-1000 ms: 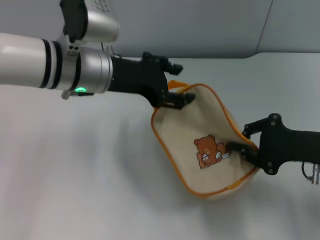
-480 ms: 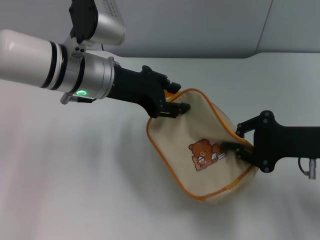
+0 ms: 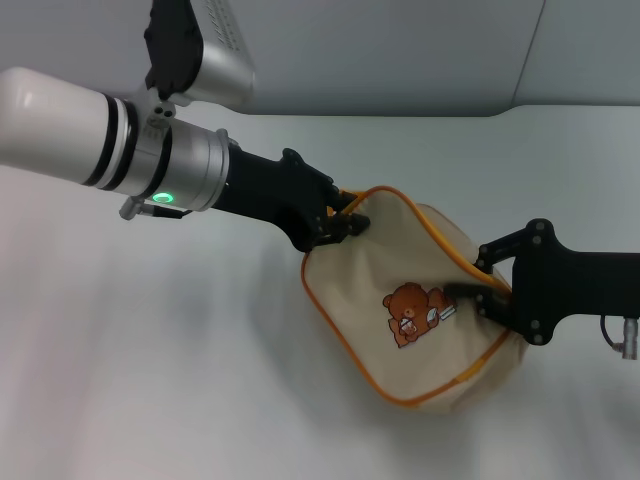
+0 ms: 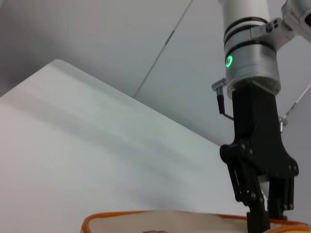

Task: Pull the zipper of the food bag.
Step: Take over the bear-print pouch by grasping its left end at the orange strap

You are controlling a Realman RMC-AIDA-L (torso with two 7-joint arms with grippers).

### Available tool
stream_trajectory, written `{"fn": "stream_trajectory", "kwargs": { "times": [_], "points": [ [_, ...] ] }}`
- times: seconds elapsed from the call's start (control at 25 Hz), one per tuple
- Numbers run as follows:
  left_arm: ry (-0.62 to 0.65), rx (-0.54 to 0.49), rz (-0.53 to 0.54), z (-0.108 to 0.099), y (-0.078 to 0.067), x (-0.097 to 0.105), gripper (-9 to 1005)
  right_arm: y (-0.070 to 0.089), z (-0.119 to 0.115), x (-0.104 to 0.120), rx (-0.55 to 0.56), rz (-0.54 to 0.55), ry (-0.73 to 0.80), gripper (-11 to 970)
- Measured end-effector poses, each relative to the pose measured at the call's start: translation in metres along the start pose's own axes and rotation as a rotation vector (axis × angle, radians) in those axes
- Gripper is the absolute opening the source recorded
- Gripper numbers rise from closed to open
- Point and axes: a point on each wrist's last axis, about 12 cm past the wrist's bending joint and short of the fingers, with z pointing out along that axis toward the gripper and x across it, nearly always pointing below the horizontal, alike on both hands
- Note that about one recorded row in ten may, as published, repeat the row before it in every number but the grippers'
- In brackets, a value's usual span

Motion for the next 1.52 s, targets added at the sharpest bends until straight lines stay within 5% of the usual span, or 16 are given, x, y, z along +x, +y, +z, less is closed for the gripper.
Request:
{"fn": "stream_trajectory", "kwargs": {
  "times": [0.56,1.16,1.4,1.52],
  "points": [
    [0.029,0.023,0.067,0.012,-0.005,0.004,127,0.011,0.003,-0.003,0.029,-0.033,-0.025,125],
    [-0.028,-0.018,0.112,0.01,-0.004,0.0,71,0.026,0.008,0.002,0.105,-0.01,-0.077,116],
    [-0.084,-0.055,0.147,-0.001,-0.006,-0.006,69,0.035,0.007,0.004,0.164,0.086,-0.114,136],
    [-0.135,-0.078,0.181,-0.009,-0.008,-0.005,68,0.042,0.008,0.005,0.2,0.171,-0.149,315]
  ]
}}
